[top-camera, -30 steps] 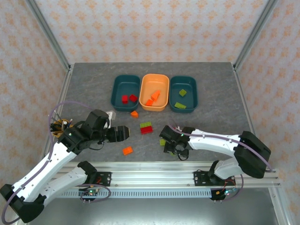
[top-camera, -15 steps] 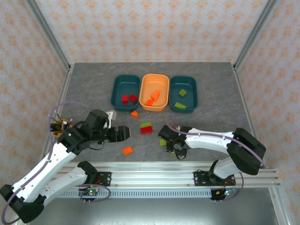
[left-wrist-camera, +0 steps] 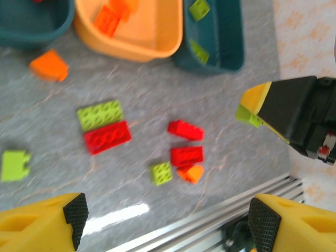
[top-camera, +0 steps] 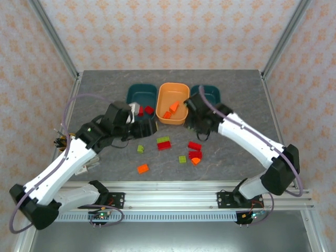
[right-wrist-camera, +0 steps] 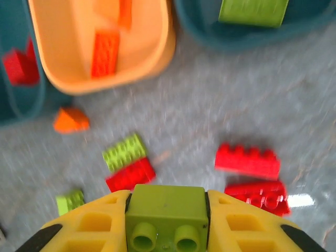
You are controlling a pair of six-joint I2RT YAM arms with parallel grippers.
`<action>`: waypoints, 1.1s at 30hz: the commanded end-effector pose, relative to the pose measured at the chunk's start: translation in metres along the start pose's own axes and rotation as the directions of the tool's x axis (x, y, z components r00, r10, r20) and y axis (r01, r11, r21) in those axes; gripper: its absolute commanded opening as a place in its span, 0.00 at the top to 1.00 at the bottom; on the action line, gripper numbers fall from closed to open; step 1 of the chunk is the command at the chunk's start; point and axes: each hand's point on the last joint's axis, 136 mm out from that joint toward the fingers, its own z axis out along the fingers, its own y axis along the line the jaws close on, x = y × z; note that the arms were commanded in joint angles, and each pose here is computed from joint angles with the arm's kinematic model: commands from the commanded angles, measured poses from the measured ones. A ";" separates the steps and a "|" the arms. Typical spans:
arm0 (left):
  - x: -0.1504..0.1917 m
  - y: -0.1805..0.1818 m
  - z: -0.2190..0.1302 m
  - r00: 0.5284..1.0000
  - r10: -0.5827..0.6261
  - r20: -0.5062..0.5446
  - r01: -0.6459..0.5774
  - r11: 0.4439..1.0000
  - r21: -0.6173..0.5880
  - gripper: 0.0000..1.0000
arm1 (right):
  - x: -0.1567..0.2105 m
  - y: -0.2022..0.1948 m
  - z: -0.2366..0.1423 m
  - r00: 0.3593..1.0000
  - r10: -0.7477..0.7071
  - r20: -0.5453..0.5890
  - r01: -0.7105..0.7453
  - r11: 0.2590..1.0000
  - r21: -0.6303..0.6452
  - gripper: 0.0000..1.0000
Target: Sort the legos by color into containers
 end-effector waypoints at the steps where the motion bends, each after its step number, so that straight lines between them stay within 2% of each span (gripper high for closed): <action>1: -0.045 -0.040 0.005 0.995 -0.006 0.099 0.000 0.998 0.067 0.17 | -0.033 -0.029 0.014 0.996 -0.080 -0.033 0.083 0.990 0.115 0.69; 5: -0.075 -0.059 0.034 0.995 -0.007 0.098 0.002 0.999 0.050 0.17 | -0.076 -0.049 0.048 0.997 -0.048 -0.068 0.058 0.985 0.162 0.70; 8: -0.089 -0.060 0.055 0.994 -0.013 0.105 0.012 1.000 0.009 0.17 | -0.092 -0.063 0.082 0.993 -0.028 -0.112 0.049 0.980 0.193 0.70; 14: -0.098 -0.056 0.089 0.995 -0.028 0.091 0.031 0.999 -0.032 0.18 | -0.103 -0.082 0.138 0.983 -0.005 -0.183 0.050 0.968 0.245 0.71; 23: -0.095 -0.048 0.100 0.996 -0.039 0.077 0.043 0.997 -0.057 0.18 | -0.107 -0.102 0.167 0.977 0.023 -0.212 0.043 0.951 0.305 0.71; 28: -0.092 -0.044 0.100 0.996 -0.042 0.076 0.048 0.997 -0.067 0.18 | -0.105 -0.102 0.171 0.974 0.026 -0.224 0.044 0.952 0.302 0.61; 33: -0.089 -0.038 0.092 0.996 -0.036 0.077 0.043 0.995 -0.095 0.18 | -0.121 -0.086 0.149 0.987 -0.003 -0.162 0.046 0.963 0.264 0.44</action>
